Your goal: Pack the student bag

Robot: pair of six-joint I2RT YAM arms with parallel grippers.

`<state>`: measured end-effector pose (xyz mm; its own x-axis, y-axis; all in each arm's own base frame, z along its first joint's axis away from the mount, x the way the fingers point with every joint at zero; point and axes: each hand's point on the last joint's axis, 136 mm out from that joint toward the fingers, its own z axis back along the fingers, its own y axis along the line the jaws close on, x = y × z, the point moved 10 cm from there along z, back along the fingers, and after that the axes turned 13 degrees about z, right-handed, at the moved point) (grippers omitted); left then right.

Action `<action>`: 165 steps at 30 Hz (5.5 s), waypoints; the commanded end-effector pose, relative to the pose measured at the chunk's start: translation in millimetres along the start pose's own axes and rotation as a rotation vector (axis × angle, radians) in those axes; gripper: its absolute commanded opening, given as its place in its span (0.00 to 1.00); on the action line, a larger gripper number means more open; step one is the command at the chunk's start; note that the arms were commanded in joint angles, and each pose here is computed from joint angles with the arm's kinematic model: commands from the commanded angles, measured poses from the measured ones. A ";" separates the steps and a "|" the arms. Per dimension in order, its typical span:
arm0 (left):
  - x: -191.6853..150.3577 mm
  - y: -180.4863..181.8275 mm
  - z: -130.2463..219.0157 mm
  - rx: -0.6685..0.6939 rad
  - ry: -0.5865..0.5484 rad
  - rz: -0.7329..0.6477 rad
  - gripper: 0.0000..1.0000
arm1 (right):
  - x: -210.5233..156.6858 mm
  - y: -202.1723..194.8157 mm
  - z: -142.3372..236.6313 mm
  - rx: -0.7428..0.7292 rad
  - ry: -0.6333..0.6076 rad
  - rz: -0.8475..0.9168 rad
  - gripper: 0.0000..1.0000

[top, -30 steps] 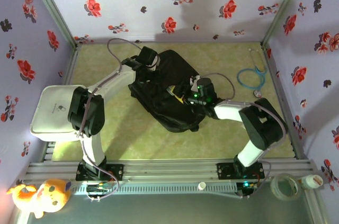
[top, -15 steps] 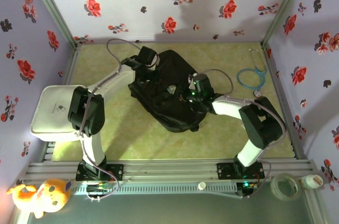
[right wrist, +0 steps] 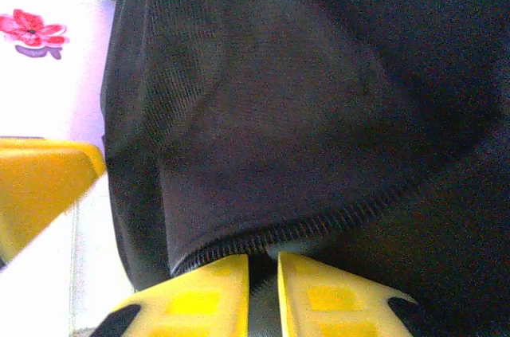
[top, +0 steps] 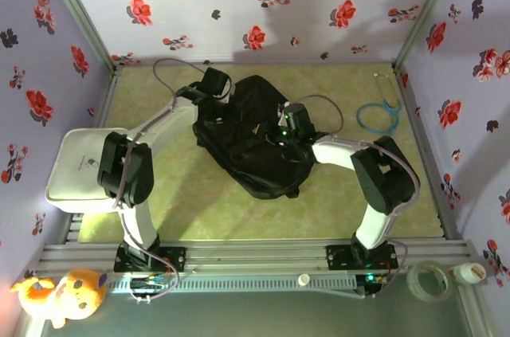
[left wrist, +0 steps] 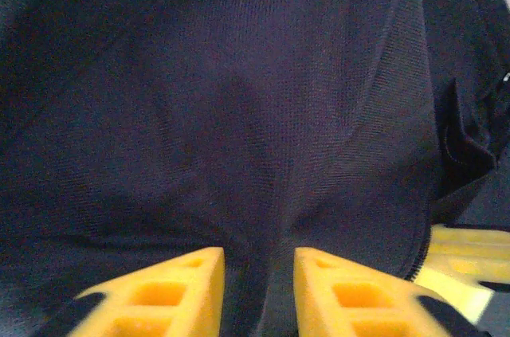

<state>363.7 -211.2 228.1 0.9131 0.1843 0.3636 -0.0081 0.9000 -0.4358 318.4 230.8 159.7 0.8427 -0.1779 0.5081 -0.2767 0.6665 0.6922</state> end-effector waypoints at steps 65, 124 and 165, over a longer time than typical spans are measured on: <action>-73.1 129.0 -11.2 -0.271 0.040 0.543 0.41 | -0.9 104.0 -46.6 -0.263 0.528 0.795 0.46; -78.9 140.7 -25.3 -0.207 0.086 0.584 0.43 | 0.0 115.2 -53.3 -0.412 0.420 0.882 0.04; -66.0 67.9 -18.6 -0.335 0.113 0.397 0.50 | 27.8 95.4 -6.9 -0.600 0.101 0.681 0.00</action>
<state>301.7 -158.4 162.6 0.8937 0.4456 0.0526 -0.2547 0.6003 -0.7582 314.4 304.2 219.4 0.6319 0.5078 0.5855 -0.5225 0.8371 -0.1620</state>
